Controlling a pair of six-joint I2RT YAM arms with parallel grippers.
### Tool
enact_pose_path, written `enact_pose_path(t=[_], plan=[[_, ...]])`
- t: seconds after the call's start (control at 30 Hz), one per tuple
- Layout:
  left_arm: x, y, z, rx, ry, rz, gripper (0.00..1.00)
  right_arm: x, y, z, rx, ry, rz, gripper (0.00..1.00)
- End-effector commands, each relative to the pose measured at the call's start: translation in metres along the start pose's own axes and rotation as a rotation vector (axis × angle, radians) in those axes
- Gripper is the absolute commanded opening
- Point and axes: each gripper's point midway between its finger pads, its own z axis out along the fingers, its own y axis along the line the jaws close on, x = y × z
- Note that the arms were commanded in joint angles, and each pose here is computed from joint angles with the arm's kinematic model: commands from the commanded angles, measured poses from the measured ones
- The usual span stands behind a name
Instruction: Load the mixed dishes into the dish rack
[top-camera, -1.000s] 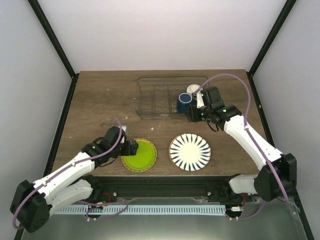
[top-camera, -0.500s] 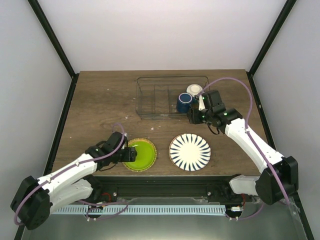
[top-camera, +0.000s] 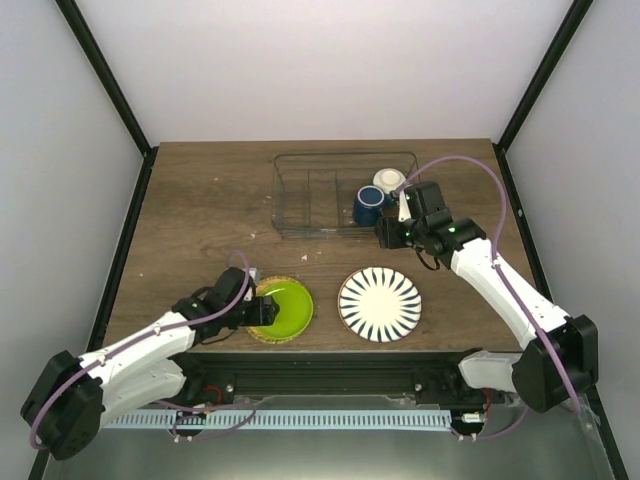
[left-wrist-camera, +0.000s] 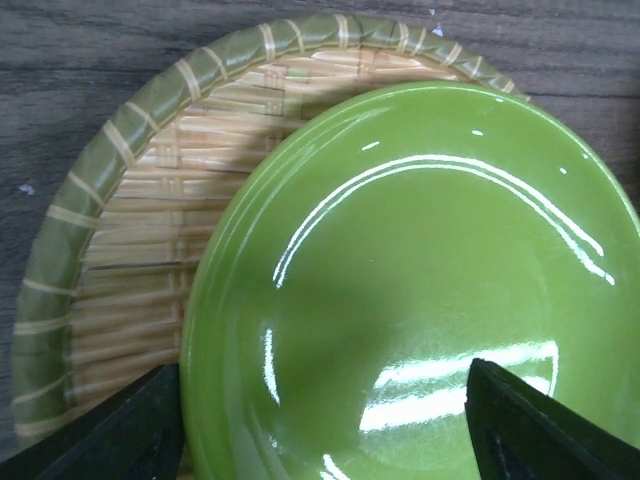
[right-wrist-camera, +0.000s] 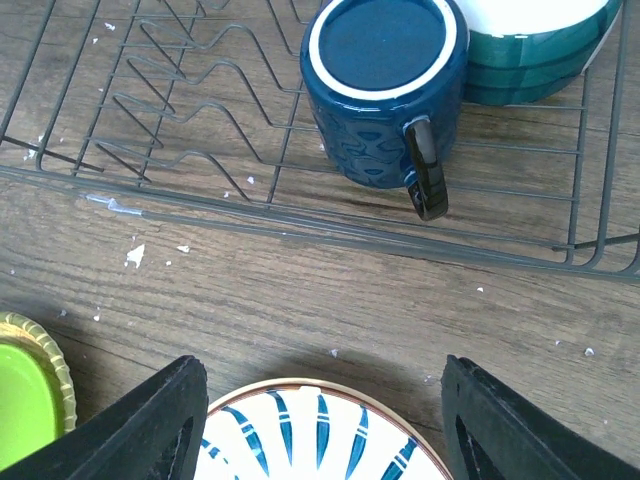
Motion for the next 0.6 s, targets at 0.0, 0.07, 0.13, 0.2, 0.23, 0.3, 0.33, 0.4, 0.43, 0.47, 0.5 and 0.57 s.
enact_pose_path(t=[0.0,0.07,0.13,0.2,0.23,0.3,0.33,0.4,0.43,0.47,0.5,0.57], plan=[[0.0188,0.0046,0.0062,0.020,0.048,-0.025,0.74,-0.0057,0.0006,-0.0071,0.007,-0.032,0.001,0.66],[0.0225,0.0063,0.0079,0.027,0.050,-0.034,0.65,-0.0048,0.0004,-0.0061,0.008,-0.028,0.000,0.66],[0.0245,0.0079,0.0082,0.029,0.046,-0.041,0.52,-0.0039,-0.0007,-0.0055,0.014,-0.024,-0.001,0.65],[0.0259,0.0098,0.0078,0.027,0.042,-0.043,0.41,-0.0041,-0.0011,-0.0057,0.016,-0.025,-0.003,0.65],[0.0260,0.0105,0.0073,0.026,0.039,-0.045,0.36,-0.0039,-0.0010,-0.0059,0.017,-0.024,-0.003,0.66],[0.0259,0.0108,0.0062,0.029,0.032,-0.046,0.30,-0.0040,-0.0013,-0.0064,0.018,-0.024,-0.004,0.66],[0.0263,0.0112,0.0060,0.029,0.030,-0.046,0.27,-0.0041,-0.0011,-0.0070,0.017,-0.025,-0.005,0.66],[0.0263,0.0113,0.0055,0.032,0.026,-0.050,0.23,-0.0041,-0.0015,-0.0077,0.020,-0.026,-0.005,0.65],[0.0269,0.0115,0.0056,0.034,0.025,-0.052,0.21,-0.0042,-0.0014,-0.0079,0.019,-0.026,-0.005,0.65],[0.0272,0.0112,0.0057,0.039,0.022,-0.055,0.19,-0.0040,-0.0019,-0.0082,0.021,-0.026,-0.005,0.65],[0.0273,0.0109,0.0057,0.043,0.019,-0.058,0.17,-0.0032,-0.0024,-0.0079,0.023,-0.024,-0.006,0.65],[0.0271,0.0101,0.0054,0.055,0.010,-0.067,0.11,-0.0016,-0.0030,-0.0073,0.027,-0.018,-0.007,0.66]])
